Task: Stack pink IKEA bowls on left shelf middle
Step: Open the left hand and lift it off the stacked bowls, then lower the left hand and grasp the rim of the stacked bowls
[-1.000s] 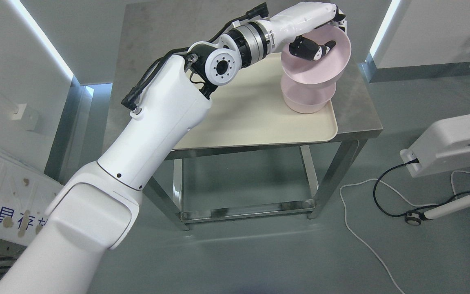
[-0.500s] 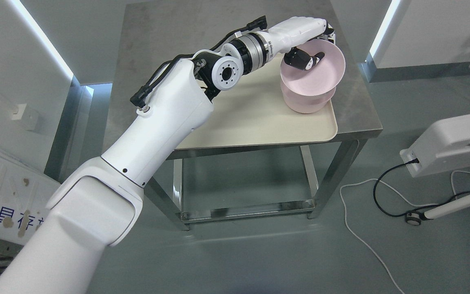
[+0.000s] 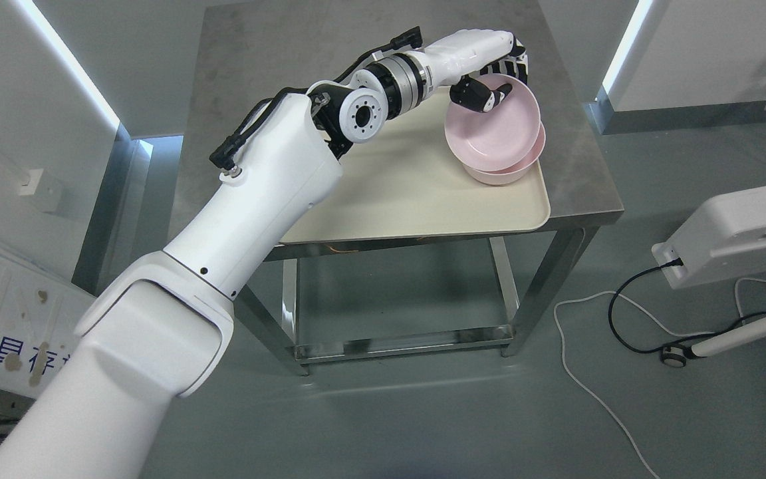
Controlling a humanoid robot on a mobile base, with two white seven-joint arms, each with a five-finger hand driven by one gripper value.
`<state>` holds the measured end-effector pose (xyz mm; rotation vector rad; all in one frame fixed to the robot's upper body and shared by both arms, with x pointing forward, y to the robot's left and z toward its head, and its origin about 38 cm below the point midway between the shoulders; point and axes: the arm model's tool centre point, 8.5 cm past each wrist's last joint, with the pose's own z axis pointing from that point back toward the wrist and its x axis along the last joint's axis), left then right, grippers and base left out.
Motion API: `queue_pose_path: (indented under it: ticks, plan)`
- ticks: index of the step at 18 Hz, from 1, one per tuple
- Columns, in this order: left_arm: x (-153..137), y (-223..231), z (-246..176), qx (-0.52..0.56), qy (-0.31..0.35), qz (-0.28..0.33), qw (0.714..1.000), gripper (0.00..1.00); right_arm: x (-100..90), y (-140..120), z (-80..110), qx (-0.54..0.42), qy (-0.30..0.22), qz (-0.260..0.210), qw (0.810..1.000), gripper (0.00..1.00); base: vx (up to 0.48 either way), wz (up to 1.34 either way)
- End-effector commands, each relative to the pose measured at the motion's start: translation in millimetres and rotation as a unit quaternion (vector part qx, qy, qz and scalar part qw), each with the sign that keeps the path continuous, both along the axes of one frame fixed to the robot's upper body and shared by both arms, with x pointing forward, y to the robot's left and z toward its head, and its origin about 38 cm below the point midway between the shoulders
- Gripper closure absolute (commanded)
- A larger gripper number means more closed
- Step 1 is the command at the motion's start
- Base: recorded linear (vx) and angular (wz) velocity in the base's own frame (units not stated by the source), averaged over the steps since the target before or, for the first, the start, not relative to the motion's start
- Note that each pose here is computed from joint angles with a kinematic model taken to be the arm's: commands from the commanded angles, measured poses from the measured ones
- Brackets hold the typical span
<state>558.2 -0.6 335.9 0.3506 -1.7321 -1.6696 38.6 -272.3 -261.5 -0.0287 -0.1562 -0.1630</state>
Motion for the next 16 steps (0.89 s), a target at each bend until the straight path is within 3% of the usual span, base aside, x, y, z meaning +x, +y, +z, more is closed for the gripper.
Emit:
queue_pose_path:
  ticks: [1, 2, 5, 8, 12, 16]
  plan:
    - [5, 12, 2, -0.013, 0.013, 0.009, 1.000, 0.68, 0.1, -11, 1.1, -0.009, 0.000, 0.000, 1.000, 0.00, 0.000, 0.00]
    - [3, 10, 5, -0.023, 0.017, 0.002, 1.000, 0.59, 0.1, -11, 1.1, -0.009, 0.000, 0.000, 1.000, 0.00, 0.000, 0.00]
    - [-6, 6, 22, -0.093, 0.028, -0.023, 0.995, 0.44, 0.1, -11, 1.1, -0.009, 0.000, 0.000, 1.000, 0.00, 0.000, 0.00]
    - [-13, 30, 69, -0.203, -0.005, -0.023, 0.979, 0.25, 0.1, -11, 1.1, -0.009, 0.000, 0.000, 1.000, 0.00, 0.000, 0.00]
    - [-48, 68, 93, -0.328, 0.012, -0.092, 0.940, 0.23, 0.1, -11, 1.1, -0.009, 0.000, 0.000, 1.000, 0.00, 0.000, 0.00]
    - [-74, 50, 23, -0.285, 0.055, -0.120, 0.950, 0.18, -0.9, -11, 1.1, -0.009, 0.001, 0.000, 1.000, 0.00, 0.000, 0.00]
